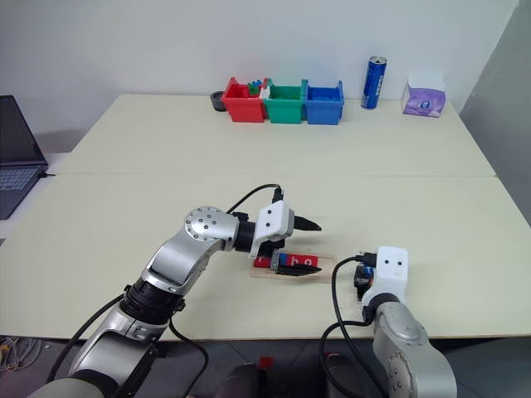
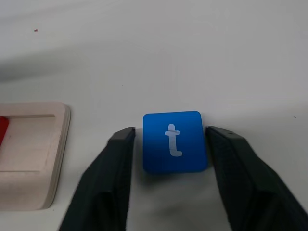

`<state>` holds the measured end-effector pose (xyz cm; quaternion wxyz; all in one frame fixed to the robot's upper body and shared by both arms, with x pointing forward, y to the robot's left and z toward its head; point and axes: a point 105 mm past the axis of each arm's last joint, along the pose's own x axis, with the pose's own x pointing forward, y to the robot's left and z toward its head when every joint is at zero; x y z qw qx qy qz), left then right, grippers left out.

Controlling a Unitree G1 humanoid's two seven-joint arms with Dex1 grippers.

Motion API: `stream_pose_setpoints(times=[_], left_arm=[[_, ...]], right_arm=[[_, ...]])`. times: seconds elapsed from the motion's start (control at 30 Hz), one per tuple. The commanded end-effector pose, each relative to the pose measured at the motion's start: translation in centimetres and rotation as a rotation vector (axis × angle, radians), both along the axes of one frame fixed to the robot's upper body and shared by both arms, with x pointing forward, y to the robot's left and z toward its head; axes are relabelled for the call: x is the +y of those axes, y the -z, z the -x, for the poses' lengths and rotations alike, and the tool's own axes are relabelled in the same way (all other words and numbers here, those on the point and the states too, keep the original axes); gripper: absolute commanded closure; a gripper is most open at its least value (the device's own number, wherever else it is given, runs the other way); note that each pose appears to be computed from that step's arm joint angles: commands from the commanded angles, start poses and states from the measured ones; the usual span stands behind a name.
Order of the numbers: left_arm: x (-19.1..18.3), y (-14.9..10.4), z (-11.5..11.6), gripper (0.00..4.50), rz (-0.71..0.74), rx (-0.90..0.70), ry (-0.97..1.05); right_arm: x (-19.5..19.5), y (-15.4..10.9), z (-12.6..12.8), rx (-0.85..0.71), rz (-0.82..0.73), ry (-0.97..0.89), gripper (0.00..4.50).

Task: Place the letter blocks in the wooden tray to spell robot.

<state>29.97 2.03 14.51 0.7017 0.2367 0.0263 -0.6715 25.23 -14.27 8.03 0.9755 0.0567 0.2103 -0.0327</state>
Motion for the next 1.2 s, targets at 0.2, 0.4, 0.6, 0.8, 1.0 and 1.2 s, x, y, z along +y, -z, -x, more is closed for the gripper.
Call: stream_pose_setpoints(times=[0.2,0.4,0.6,0.8,1.0,1.2], left_arm=[[0.4,-0.5,-0.1,0.00,-0.003,-0.050,-0.007],[0.7,-0.5,-0.4,0.00,0.003,-0.047,-0.029],[0.6,-0.3,-0.1,0.00,0.005,-0.045,-0.026],[0.6,-0.3,0.0,0.00,0.004,-0.044,-0.021],[0.6,-0.3,0.1,0.00,-0.001,-0.039,-0.008],[0.8,-0.3,0.1,0.00,-0.005,-0.038,-0.011]], right_arm=[[0.4,-4.9,-1.1,-0.205,-0.018,-0.028,0.02],[3.1,-7.1,-1.7,-0.266,0.127,-0.534,0.02],[-0.8,-6.1,-1.8,-0.122,0.329,-0.827,0.02],[-2.9,-4.3,-1.5,0.043,0.411,-1.093,0.02],[-3.4,-3.4,-2.1,0.084,0.470,-1.221,0.02],[-3.9,-2.3,-2.7,0.124,0.544,-1.287,0.02]])
